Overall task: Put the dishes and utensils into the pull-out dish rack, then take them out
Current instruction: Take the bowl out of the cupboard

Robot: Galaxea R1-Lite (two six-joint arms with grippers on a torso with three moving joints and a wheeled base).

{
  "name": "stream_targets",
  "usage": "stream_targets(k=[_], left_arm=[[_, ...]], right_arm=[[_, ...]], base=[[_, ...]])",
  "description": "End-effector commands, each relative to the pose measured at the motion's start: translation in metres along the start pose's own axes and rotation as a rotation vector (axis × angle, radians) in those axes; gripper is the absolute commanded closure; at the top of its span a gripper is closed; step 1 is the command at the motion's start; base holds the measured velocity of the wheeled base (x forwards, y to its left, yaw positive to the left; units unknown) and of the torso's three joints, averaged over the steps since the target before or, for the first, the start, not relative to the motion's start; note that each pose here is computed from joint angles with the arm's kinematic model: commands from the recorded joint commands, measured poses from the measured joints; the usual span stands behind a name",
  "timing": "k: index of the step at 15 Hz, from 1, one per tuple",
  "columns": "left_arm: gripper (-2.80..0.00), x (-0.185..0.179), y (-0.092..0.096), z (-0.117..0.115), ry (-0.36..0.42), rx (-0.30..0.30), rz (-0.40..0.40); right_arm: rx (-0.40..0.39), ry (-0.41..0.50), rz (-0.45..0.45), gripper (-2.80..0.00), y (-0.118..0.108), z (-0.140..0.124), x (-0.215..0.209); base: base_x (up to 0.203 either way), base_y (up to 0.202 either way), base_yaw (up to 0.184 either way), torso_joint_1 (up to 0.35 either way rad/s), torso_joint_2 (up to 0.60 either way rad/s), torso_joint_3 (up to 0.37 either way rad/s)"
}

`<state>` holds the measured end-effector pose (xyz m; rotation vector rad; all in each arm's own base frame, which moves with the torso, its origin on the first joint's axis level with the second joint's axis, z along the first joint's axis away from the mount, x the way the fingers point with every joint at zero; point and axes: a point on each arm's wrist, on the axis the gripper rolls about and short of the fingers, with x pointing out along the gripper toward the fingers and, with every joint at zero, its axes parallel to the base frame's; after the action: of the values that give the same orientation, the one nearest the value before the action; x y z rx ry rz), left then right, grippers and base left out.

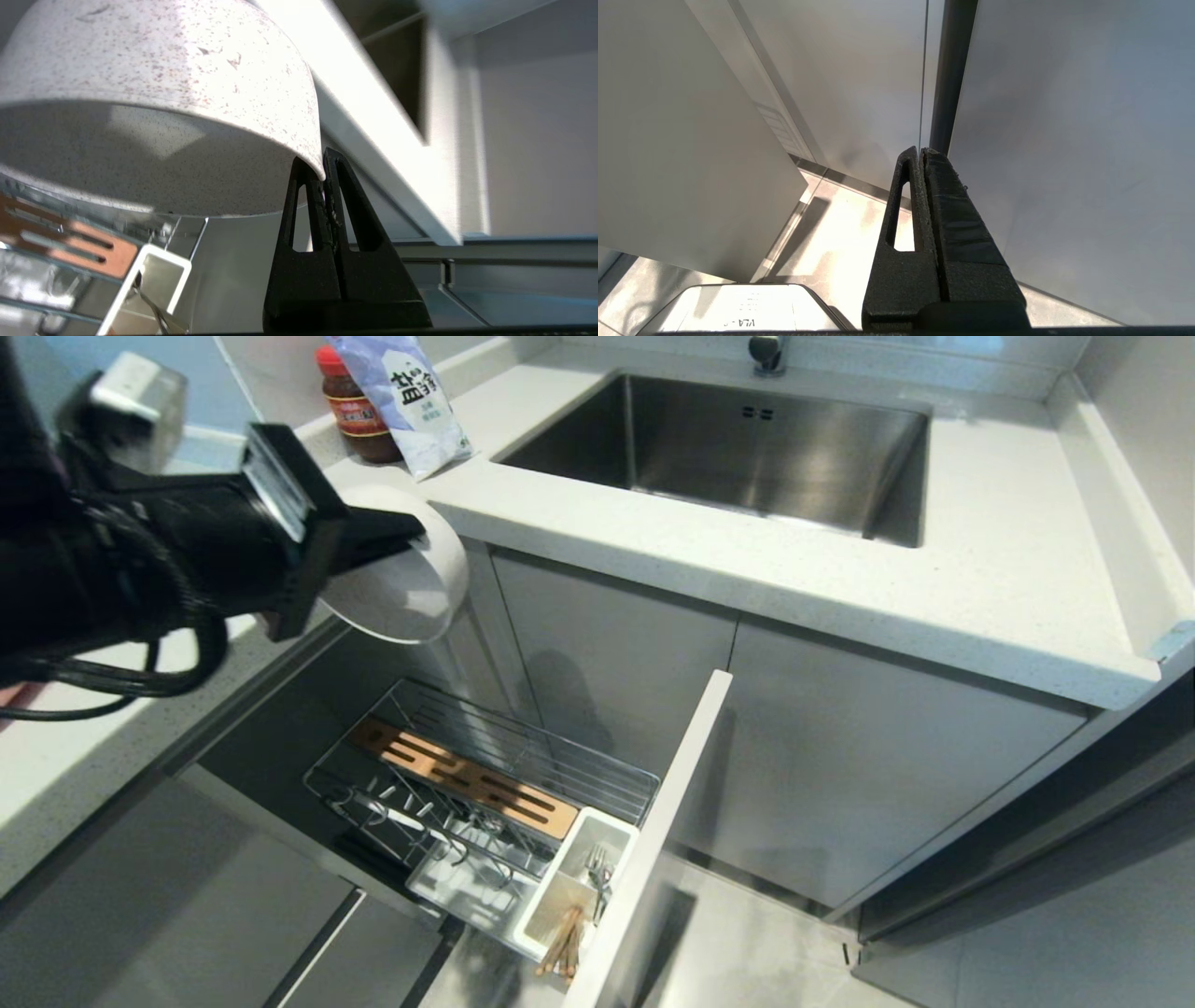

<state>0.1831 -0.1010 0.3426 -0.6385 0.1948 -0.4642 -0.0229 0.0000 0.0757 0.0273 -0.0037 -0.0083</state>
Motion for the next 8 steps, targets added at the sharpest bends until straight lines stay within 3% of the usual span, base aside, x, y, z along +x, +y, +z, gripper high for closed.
stream_targets(k=[1, 5, 8], left_arm=[[0.0, -0.062, -0.009, 0.032, -0.164, 0.055, -0.053], [0.0, -0.111, -0.001, 0.063, -0.302, 0.175, -0.036], [0.0, -0.144, 0.002, 0.076, -0.378, 0.296, 0.059]], right_arm=[[0.0, -0.001, -0.001, 0.0, 0.0, 0.0, 0.0], [0.0, -0.001, -0.001, 0.0, 0.0, 0.0, 0.0], [0.0, -0.001, -0.001, 0.0, 0.0, 0.0, 0.0]], base=[[0.0, 0.0, 0.0, 0.0, 0.0, 0.0], [0.0, 0.0, 0.0, 0.0, 0.0, 0.0], [0.0, 0.0, 0.0, 0.0, 0.0, 0.0]])
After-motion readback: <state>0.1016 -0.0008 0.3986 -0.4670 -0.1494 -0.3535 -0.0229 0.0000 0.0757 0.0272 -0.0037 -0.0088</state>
